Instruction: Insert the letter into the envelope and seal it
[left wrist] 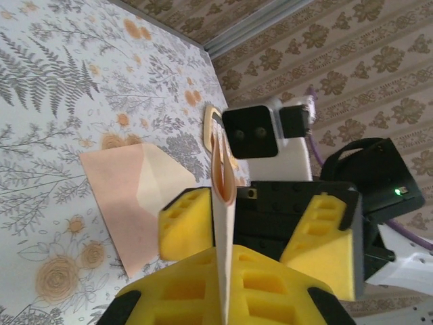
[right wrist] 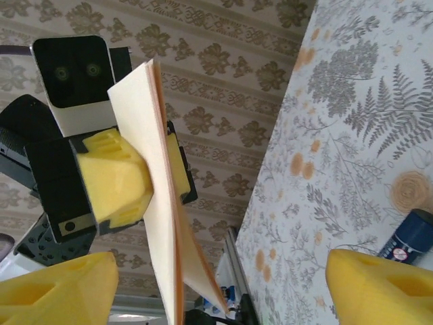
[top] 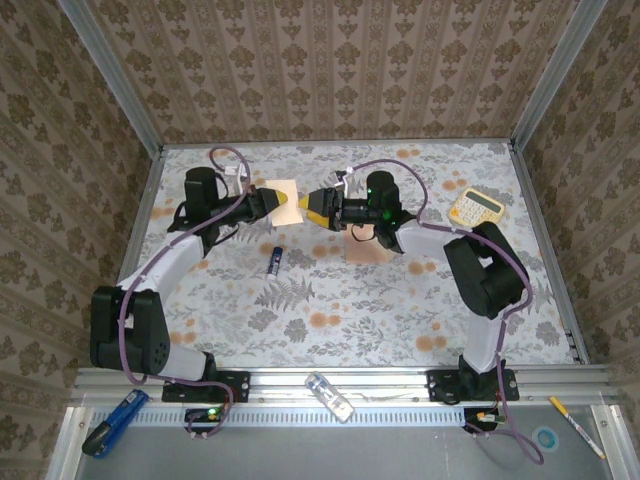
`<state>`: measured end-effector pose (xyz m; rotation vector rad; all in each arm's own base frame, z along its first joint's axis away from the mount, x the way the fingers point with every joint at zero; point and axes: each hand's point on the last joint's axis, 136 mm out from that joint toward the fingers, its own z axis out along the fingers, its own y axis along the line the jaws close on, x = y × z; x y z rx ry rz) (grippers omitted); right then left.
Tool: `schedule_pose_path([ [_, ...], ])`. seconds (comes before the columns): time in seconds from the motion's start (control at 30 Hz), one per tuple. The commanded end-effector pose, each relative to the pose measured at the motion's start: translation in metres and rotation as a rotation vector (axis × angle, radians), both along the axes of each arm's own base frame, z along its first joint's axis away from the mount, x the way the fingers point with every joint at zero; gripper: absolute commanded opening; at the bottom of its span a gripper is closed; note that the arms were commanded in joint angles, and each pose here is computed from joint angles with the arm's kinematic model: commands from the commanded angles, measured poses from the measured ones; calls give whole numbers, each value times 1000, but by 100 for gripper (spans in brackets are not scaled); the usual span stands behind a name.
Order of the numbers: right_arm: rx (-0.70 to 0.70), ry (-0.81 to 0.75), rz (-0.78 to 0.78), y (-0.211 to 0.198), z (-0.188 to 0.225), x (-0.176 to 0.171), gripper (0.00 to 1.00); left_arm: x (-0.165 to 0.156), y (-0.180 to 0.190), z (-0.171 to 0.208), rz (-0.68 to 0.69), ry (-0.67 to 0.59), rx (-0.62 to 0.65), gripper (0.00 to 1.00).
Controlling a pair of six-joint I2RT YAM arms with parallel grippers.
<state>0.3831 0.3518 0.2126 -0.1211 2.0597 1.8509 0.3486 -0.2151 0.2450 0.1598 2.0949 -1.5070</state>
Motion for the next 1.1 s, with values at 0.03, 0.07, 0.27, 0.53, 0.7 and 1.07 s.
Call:
schedule_pose_path([
  [0.03, 97, -36, 65, 8, 15, -5, 75, -1, -7, 10, -35, -31, -25, 2],
  [0.07, 99, -33, 68, 9, 14, -6, 74, -1, -8, 10, -37, -30, -25, 1],
  [0.27, 116, -36, 85, 13, 17, -10, 68, 2, -10, 10, -39, -34, -25, 2],
  [0.53, 146, -15, 111, 21, 14, -15, 52, 2, -10, 11, -44, -37, -26, 3],
  [0.7, 163, -12, 120, 23, 15, -18, 32, 2, -9, 13, -40, -46, -21, 4],
  [1.07, 122, -8, 109, 21, 14, -22, 0, 5, -3, 12, -21, -50, -5, 26],
])
